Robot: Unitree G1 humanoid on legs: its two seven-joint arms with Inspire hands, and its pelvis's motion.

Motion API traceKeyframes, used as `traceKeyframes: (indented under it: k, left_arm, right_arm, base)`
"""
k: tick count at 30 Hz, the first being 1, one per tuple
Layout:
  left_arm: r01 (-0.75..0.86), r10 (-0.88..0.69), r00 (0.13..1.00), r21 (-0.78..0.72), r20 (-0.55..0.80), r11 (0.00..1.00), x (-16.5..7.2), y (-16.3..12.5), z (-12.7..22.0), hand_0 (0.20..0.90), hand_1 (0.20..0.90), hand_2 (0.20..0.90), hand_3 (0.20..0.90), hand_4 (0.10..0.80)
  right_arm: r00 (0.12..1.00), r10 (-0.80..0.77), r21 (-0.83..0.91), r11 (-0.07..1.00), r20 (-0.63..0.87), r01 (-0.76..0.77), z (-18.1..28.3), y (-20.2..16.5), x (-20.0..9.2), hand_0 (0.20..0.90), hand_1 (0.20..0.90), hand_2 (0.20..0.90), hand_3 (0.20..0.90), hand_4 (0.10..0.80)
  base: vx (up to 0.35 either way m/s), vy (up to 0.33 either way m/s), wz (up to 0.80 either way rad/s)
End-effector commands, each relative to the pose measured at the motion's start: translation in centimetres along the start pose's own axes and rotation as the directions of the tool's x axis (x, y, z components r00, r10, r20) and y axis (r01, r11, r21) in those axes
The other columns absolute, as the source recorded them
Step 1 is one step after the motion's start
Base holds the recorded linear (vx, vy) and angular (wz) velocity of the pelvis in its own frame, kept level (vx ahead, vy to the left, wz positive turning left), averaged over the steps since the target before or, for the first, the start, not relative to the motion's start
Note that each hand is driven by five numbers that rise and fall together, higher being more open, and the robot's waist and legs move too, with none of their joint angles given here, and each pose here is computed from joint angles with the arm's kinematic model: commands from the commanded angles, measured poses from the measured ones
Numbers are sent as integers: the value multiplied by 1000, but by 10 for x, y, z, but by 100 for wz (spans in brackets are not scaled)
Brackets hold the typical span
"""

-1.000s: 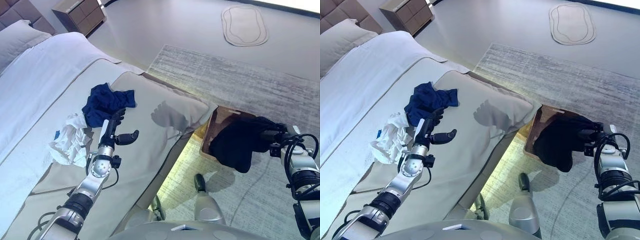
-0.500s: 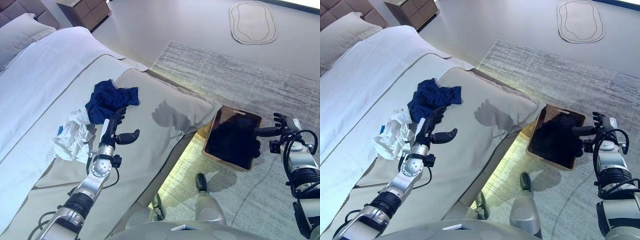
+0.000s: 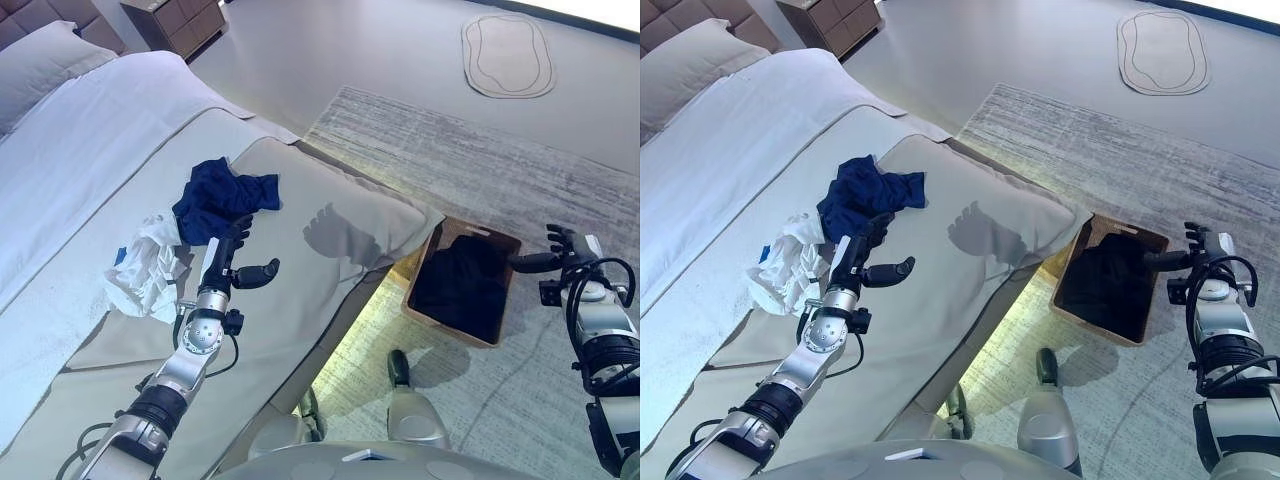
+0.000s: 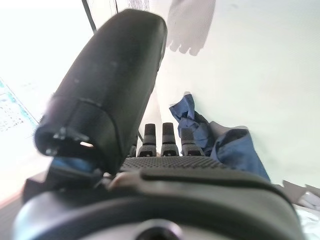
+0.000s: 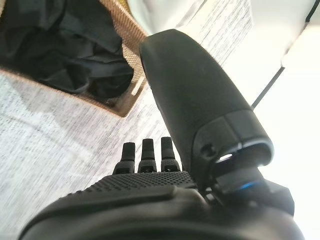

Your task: Pick up the clothes from the bed and place them into the basket

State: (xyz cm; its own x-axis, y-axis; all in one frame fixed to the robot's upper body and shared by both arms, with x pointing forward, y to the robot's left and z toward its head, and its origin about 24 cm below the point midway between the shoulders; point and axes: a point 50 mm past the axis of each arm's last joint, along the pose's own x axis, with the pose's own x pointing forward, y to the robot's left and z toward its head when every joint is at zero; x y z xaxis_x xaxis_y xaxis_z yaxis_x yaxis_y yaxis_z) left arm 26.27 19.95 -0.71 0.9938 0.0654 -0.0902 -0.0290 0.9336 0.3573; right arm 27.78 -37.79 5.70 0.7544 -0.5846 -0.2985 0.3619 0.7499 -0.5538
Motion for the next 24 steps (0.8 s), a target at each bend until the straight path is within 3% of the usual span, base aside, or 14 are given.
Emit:
traceKeyframes:
  k: [1, 5, 11, 17, 24]
  left_arm:
    - [-40, 41, 994, -6, 105, 999, 11, 6, 21, 900, 900, 900, 900, 800]
    - [-78, 80, 995, -30, 62, 997, 7, 7, 13, 900, 900, 900, 900, 800]
    - [-114, 117, 993, -84, 32, 990, 4, 7, 7, 900, 900, 900, 900, 800]
    - [-71, 74, 997, -82, 34, 994, 10, -3, 10, 900, 900, 900, 900, 800]
    - [-60, 60, 998, -13, -28, 998, -3, 4, -4, 900, 900, 900, 900, 800]
  right_arm:
    - [945, -16, 62, 998, 327, -4, 80, -12, -3, 900, 900, 900, 900, 800]
    - [907, 9, 103, 993, 422, -57, 103, 1, -10, 900, 900, 900, 900, 800]
    - [826, -62, 113, 994, 560, -2, 145, 17, -24, 900, 900, 900, 900, 800]
    - [774, -70, 90, 996, 629, 17, 160, 37, -33, 900, 900, 900, 900, 800]
    - [791, -5, -12, 1000, 612, 16, 160, 61, -31, 900, 900, 900, 900, 800]
  base:
    - [53, -42, 18]
    - [34, -33, 28]
    - [-27, -9, 41]
    - [25, 89, 93]
    - [201, 110, 38]
